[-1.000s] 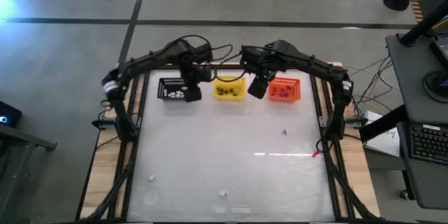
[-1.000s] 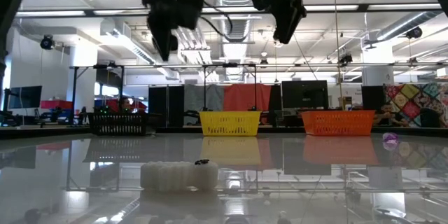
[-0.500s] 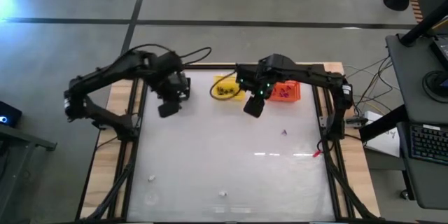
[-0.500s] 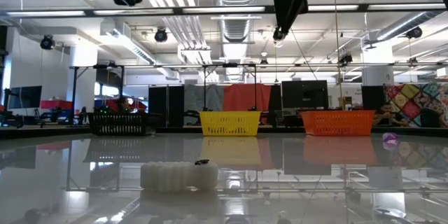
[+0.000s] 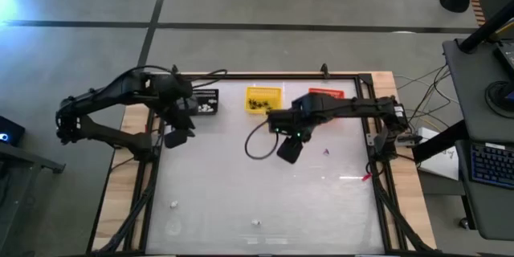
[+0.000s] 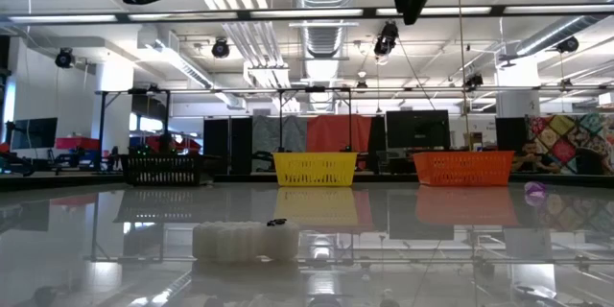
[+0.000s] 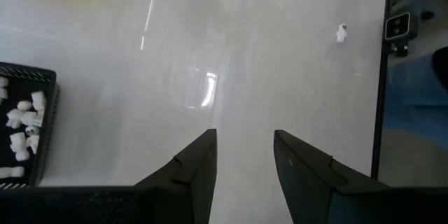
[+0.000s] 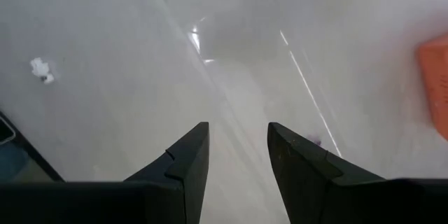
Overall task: Sort Halloween decoration
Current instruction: Put the white skeleton toy into the black basket
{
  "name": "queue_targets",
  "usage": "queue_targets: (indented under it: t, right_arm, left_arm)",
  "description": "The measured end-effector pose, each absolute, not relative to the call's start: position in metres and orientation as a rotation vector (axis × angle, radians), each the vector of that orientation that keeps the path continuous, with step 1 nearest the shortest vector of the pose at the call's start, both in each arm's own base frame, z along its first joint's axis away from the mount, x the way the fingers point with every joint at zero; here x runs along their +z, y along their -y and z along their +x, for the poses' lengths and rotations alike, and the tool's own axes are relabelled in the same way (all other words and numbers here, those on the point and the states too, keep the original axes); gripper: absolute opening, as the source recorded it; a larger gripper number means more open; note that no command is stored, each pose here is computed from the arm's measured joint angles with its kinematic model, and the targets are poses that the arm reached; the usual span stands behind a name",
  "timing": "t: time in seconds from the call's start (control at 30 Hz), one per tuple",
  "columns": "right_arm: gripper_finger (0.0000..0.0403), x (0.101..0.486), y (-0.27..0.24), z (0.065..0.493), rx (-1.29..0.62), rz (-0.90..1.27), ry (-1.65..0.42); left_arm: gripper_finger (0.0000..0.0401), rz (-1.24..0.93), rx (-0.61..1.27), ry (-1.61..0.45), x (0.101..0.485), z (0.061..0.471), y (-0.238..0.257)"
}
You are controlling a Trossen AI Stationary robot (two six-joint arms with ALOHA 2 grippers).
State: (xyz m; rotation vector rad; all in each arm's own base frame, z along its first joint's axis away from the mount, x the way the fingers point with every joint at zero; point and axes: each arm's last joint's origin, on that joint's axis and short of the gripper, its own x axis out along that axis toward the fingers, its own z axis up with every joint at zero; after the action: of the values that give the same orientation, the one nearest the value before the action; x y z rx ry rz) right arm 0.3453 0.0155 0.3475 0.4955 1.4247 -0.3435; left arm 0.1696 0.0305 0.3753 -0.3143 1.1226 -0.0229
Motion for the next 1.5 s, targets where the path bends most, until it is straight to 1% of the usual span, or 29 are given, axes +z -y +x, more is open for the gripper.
queue_targets:
  t: [0.2,0.33,0.5,0.6,0.8,0.93,1.17,1.33,1.5]
  right_arm:
    - [0.0139,0.337,-0.037,0.348,-0.313,0.475,-1.429]
    - [0.0139,0.322,-0.051,0.361,-0.251,0.498,-1.348]
    - [0.014,0.307,-0.078,0.374,-0.12,0.505,-1.234]
    - [0.0147,0.303,-0.096,0.38,-0.056,0.505,-1.157]
    - [0.0174,0.298,-0.129,0.388,0.056,0.504,-1.038]
    - [0.0184,0.28,-0.147,0.397,0.107,0.465,-1.027]
    - [0.0185,0.237,-0.176,0.408,0.132,0.408,-1.107]
    - [0.0185,0.221,-0.193,0.414,0.162,0.399,-1.1]
    - [0.0185,0.201,-0.199,0.419,0.174,0.362,-1.119]
  left_arm:
    - [0.0125,-0.311,-0.024,-1.113,0.37,0.161,-0.029]
    - [0.0125,-0.305,-0.025,-1.091,0.37,0.162,-0.029]
    - [0.0125,-0.303,-0.025,-1.078,0.371,0.162,-0.029]
    - [0.0125,-0.304,-0.025,-1.079,0.371,0.162,-0.029]
    - [0.0125,-0.311,-0.02,-1.078,0.371,0.161,-0.029]
    - [0.0125,-0.326,-0.011,-1.077,0.372,0.161,-0.028]
    - [0.0125,-0.333,-0.007,-1.072,0.373,0.159,-0.028]
    - [0.0125,-0.332,-0.008,-1.07,0.373,0.159,-0.028]
    - [0.0125,-0.332,-0.007,-1.071,0.373,0.159,-0.028]
